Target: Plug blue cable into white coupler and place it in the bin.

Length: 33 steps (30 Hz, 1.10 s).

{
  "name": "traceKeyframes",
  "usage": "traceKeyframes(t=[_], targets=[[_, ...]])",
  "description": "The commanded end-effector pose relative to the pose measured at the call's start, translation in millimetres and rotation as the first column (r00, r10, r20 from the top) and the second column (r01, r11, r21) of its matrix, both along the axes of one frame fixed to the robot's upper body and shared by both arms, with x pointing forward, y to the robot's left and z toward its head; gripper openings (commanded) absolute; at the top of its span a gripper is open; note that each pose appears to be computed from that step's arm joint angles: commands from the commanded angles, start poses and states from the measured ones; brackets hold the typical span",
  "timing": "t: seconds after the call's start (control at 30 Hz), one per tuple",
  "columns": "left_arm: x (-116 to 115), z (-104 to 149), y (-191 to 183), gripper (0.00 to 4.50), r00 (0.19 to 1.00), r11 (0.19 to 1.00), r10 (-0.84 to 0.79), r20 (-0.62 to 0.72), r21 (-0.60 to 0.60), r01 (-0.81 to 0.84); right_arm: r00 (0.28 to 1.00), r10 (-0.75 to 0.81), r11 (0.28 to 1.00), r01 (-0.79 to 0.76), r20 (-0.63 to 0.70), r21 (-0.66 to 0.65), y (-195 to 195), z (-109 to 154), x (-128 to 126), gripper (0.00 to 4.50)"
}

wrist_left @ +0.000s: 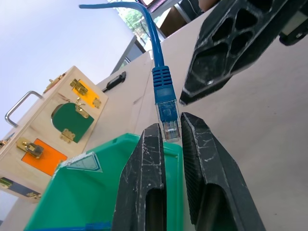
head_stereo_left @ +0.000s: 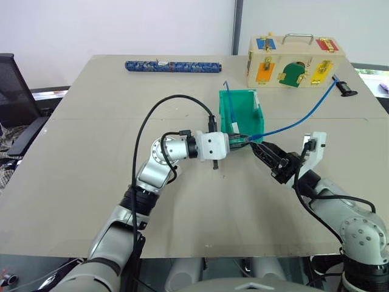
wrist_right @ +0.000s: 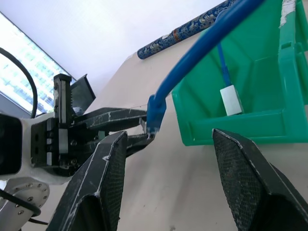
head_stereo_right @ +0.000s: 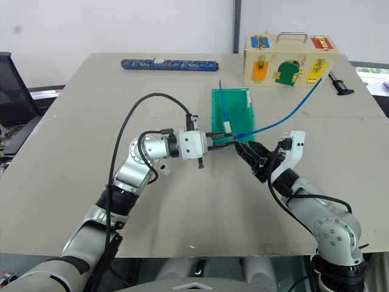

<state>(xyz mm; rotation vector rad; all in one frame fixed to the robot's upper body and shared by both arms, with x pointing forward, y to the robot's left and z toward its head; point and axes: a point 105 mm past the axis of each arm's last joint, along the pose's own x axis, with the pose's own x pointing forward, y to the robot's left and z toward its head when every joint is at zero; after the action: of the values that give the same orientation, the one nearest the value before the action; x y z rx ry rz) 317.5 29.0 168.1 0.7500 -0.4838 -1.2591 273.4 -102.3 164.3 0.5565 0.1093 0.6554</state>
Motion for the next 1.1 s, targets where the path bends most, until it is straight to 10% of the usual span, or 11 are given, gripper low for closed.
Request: traceKeyframes(t=[0.03,0.23,0.37,0.83,1.1], targets=[[-6.3,7.9,-2.5,0.0,0.999,1.0,-0.023,0.041,-0.016,0.024,0.998,0.008,1.0,-0.008,0.059,0.013,3.0,13.5,0.3,2.69],[-7.8,6.6,-4.0,0.0,0.999,0.999,-0.028,0.029,-0.018,0.029,0.998,0.021,0.999,-0.023,0.064,0.029,6.7,16.3,-1.7,2.69],[-8.1,7.7,-5.6,0.0,0.999,0.999,-0.037,0.028,-0.02,0.037,0.998,0.026,0.999,-0.028,0.065,0.023,9.5,16.1,-1.6,0.95],[-10.6,7.2,-4.6,0.0,0.999,0.999,-0.043,-0.006,-0.03,0.043,0.996,0.052,0.998,-0.055,0.071,0.037,12.6,19.1,-2.6,0.1],[-13.5,14.8,38.8,3.82,0.916,0.98,0.033,-0.399,-0.167,-0.108,0.994,0.078,0.996,-0.081,0.074,0.039,14.7,19.7,-3.1,0.0]])
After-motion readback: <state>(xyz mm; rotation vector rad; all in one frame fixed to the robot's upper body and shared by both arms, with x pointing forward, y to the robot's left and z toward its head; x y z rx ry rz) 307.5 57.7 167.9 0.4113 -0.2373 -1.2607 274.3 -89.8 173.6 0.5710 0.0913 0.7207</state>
